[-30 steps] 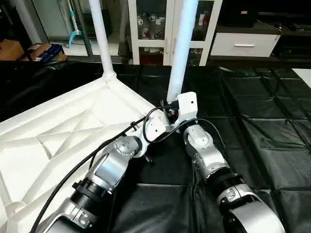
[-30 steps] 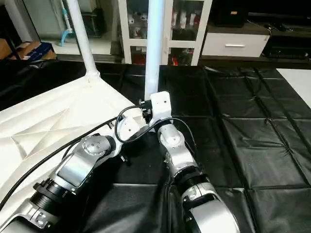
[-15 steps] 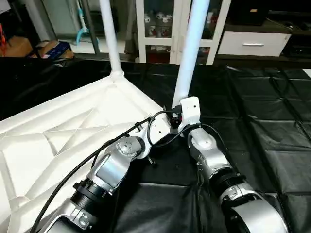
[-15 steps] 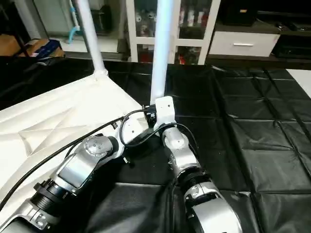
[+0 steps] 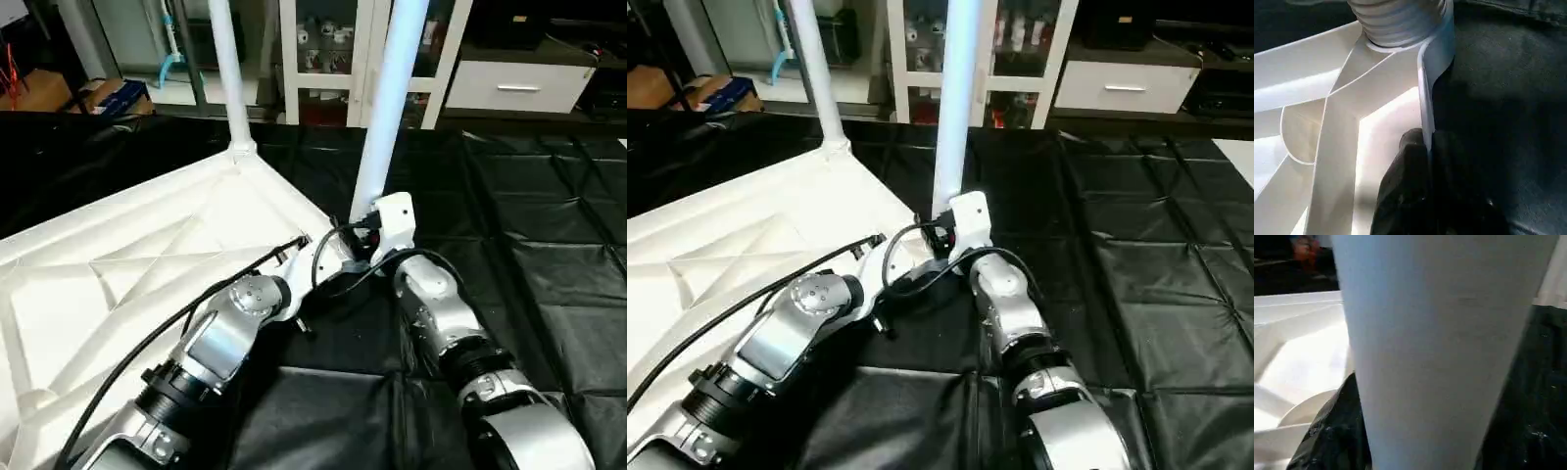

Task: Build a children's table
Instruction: Insert table leg to table base

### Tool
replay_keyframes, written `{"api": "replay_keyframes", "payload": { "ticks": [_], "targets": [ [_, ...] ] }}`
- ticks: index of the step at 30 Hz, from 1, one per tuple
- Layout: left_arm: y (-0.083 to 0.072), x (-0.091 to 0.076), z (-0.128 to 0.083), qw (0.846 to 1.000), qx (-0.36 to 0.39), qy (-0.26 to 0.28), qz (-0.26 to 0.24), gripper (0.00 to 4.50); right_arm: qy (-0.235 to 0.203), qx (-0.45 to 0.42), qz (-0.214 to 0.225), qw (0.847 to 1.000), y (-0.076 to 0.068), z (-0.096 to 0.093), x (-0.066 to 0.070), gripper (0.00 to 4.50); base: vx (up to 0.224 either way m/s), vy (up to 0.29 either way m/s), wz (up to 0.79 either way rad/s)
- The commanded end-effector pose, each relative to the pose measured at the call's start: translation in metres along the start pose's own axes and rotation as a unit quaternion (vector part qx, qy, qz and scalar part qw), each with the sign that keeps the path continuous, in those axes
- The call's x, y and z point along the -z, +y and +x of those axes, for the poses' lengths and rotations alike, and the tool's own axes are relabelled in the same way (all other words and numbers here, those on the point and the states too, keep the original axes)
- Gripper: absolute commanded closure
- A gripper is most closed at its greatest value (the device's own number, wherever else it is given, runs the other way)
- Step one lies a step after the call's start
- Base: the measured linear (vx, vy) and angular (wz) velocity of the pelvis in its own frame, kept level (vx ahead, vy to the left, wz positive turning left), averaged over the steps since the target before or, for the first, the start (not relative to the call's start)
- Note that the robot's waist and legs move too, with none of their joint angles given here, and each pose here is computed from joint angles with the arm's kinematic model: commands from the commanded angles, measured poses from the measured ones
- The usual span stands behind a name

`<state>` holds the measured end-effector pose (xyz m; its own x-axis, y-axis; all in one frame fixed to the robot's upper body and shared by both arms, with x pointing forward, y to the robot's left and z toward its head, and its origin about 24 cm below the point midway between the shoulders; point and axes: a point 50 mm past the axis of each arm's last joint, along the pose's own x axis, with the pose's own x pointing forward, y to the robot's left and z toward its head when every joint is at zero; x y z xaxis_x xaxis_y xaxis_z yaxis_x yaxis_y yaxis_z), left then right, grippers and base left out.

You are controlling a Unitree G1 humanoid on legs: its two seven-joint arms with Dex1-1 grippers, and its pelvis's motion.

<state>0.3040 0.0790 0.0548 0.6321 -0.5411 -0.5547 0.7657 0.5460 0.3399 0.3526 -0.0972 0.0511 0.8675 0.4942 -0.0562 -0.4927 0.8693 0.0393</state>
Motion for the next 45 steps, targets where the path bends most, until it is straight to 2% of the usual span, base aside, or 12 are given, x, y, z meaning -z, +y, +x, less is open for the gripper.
{"api": "replay_keyframes", "payload": {
  "ticks": [1, 10, 19, 24, 32, 40, 45],
  "targets": [
    [0.01, 0.012, -0.008, 0.999, -0.021, 0.019, 0.017, 4.5, 0.006, 0.01, 0.01, 1.0, -0.019, -0.012, 0.002, 1.69, 0.0, 0.0, 0.0],
    [0.004, 0.02, -0.016, 0.999, 0.017, 0.011, 0.028, 4.5, 0.009, -0.087, -0.006, 0.996, -0.029, -0.03, -0.002, 1.69, 0.0, 0.0, 0.0],
    [-0.01, 0.021, -0.027, 0.993, 0.105, -0.026, 0.043, 4.5, 0.033, -0.18, -0.034, 0.983, -0.038, -0.047, -0.004, 1.69, 0.0, 0.0, 0.0],
    [-0.013, 0.024, -0.034, 0.988, 0.142, -0.041, 0.039, 4.5, 0.046, -0.22, -0.05, 0.973, -0.045, -0.057, -0.007, 1.69, 0.0, 0.0, 0.0],
    [-0.009, 0.03, -0.039, 0.987, 0.153, -0.039, 0.033, 4.5, 0.049, -0.265, -0.055, 0.961, -0.053, -0.073, -0.013, 1.69, 0.0, 0.0, 0.0],
    [-0.007, 0.031, -0.041, 0.987, 0.155, -0.039, 0.034, 4.5, 0.055, -0.281, -0.05, 0.957, -0.056, -0.08, -0.014, 2.44, 0.0, 0.0, 0.0],
    [-0.008, 0.031, -0.041, 0.986, 0.157, -0.038, 0.035, 4.5, 0.055, -0.286, -0.047, 0.956, -0.055, -0.078, -0.014, 2.56, 0.0, 0.0, 0.0]
  ]
}}
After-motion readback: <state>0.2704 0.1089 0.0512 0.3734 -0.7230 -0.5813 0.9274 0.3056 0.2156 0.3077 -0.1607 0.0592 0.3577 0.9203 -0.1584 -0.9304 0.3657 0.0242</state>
